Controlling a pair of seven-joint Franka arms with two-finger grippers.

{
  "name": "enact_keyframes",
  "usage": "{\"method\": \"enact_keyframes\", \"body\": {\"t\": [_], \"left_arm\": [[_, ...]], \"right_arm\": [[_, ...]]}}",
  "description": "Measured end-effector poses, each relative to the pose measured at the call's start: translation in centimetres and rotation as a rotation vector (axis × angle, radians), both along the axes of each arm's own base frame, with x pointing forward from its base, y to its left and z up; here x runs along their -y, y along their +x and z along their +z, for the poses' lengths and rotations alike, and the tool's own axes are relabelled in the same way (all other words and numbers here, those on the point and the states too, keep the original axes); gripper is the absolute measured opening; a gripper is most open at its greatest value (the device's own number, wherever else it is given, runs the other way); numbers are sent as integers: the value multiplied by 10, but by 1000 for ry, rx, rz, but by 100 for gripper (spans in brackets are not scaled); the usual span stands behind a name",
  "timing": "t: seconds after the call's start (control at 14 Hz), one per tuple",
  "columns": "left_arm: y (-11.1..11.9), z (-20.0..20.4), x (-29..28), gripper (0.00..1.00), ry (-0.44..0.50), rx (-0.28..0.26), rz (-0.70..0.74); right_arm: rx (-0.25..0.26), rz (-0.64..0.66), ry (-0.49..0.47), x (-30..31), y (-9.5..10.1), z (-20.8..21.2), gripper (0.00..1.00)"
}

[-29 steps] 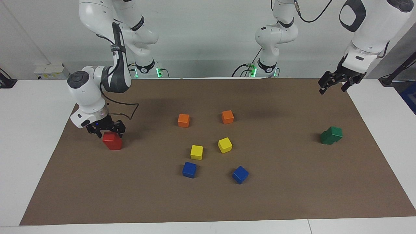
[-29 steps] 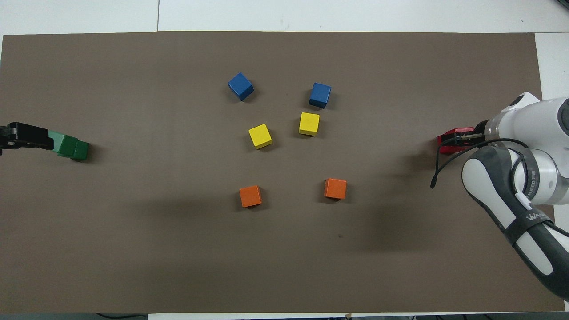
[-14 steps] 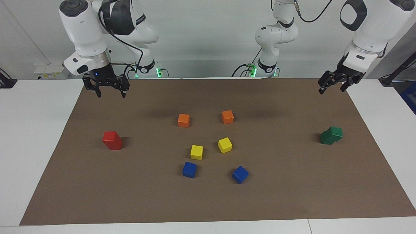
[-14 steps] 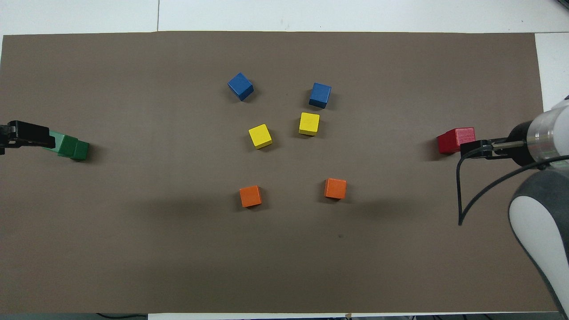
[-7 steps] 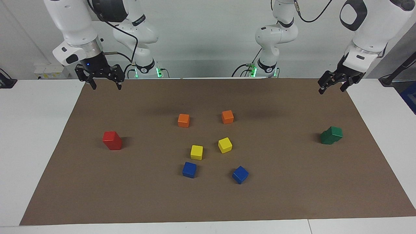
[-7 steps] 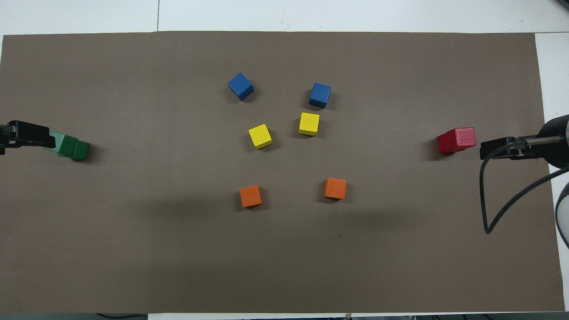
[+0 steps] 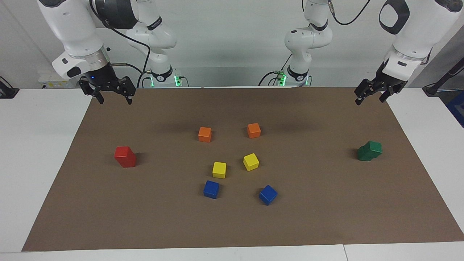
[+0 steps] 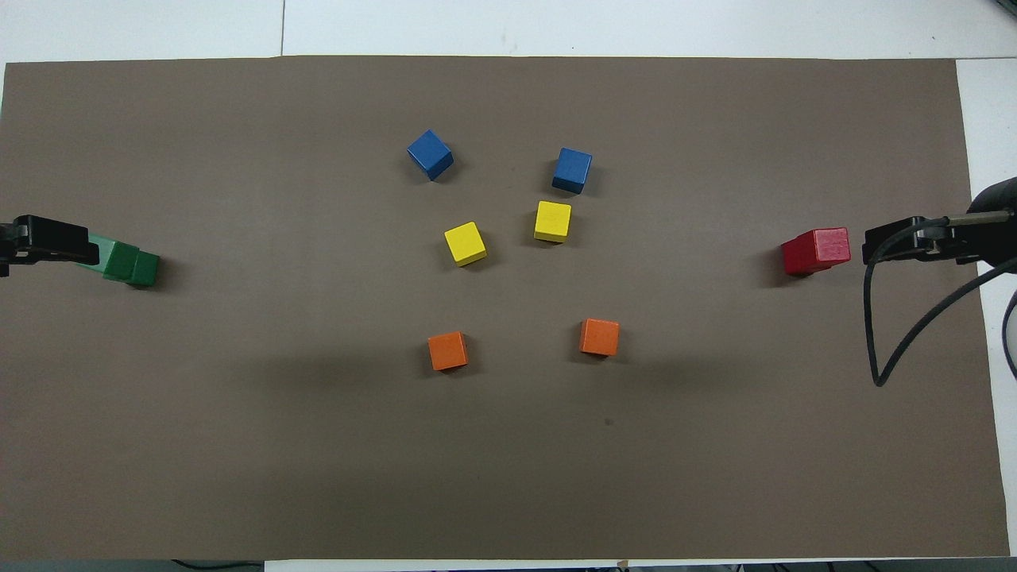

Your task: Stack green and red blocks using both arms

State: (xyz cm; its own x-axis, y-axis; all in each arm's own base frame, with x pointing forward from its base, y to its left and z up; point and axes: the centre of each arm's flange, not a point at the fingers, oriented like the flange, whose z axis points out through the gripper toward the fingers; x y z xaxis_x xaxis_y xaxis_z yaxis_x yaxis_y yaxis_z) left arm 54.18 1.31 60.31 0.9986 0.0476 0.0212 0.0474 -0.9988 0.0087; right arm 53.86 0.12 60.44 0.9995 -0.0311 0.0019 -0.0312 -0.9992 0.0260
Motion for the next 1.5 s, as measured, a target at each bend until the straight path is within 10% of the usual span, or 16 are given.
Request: {"method": "enact_keyframes", "body": {"t": [1.5], "left_arm": [[0, 0, -1, 100, 0, 0, 2]], "right_arm": [[6, 0, 13, 8, 3, 3, 100]]}}
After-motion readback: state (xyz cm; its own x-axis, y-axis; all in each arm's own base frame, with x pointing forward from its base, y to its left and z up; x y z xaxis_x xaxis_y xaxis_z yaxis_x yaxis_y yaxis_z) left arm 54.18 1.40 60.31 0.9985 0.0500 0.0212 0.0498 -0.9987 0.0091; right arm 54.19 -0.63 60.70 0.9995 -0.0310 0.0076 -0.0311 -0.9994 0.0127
